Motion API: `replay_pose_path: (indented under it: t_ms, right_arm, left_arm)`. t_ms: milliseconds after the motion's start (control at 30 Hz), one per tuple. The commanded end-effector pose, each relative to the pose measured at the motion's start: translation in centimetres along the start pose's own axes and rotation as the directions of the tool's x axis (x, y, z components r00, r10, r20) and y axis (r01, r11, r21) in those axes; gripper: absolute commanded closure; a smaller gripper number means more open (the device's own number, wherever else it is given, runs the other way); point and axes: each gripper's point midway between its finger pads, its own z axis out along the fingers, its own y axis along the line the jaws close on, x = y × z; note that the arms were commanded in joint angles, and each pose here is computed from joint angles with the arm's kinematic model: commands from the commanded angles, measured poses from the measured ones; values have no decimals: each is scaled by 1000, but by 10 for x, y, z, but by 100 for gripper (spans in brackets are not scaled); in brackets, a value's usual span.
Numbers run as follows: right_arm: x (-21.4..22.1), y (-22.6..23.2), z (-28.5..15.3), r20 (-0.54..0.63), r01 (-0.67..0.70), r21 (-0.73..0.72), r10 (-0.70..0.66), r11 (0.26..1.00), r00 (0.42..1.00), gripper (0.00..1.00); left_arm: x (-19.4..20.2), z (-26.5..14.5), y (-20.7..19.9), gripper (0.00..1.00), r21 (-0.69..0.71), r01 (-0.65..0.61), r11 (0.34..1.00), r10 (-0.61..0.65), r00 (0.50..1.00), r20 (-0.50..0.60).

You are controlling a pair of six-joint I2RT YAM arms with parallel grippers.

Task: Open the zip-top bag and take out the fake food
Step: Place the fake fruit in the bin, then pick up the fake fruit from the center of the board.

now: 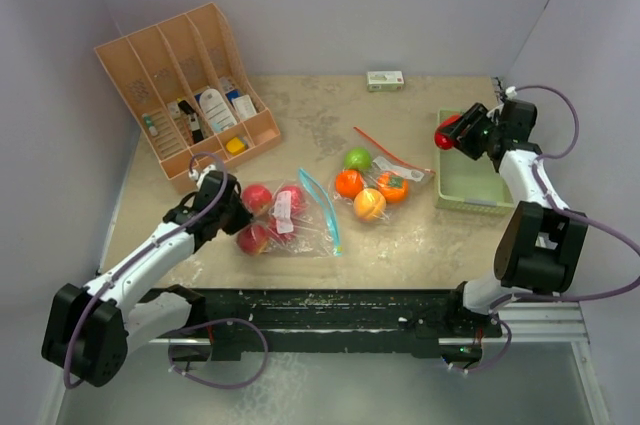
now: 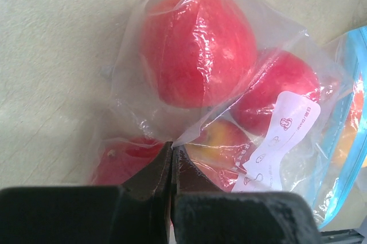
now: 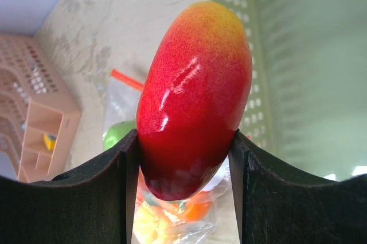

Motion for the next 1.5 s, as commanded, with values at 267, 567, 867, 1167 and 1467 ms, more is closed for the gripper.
replay_pose_path:
  t_ms: [267,567,867,1167,1467]
  right_arm:
    - [-18,-48,-8,70,10,232,-27,973,997,18]
    - [19,32,-8,29,205,76,-208,976,978,25]
    - [179,125,-21,-215,318,-338,-402,886,890,61]
    - [269,144,-23,-360,358,-505,-569,785,739,63]
    - [315,154,-15,-409,363,-570,-638,737,653,95]
  left_arm:
    - [-25,11,-51,100,139,-19,990,15,999,33]
    - [-23,11,-50,100,139,-18,990,15,1000,25]
    - [-23,10,-50,100,147,-11,989,7,1000,28]
    - [-21,3,-47,100,149,-8,989,4,1000,30]
    - [-24,-8,-47,100,159,-3,987,-5,999,49]
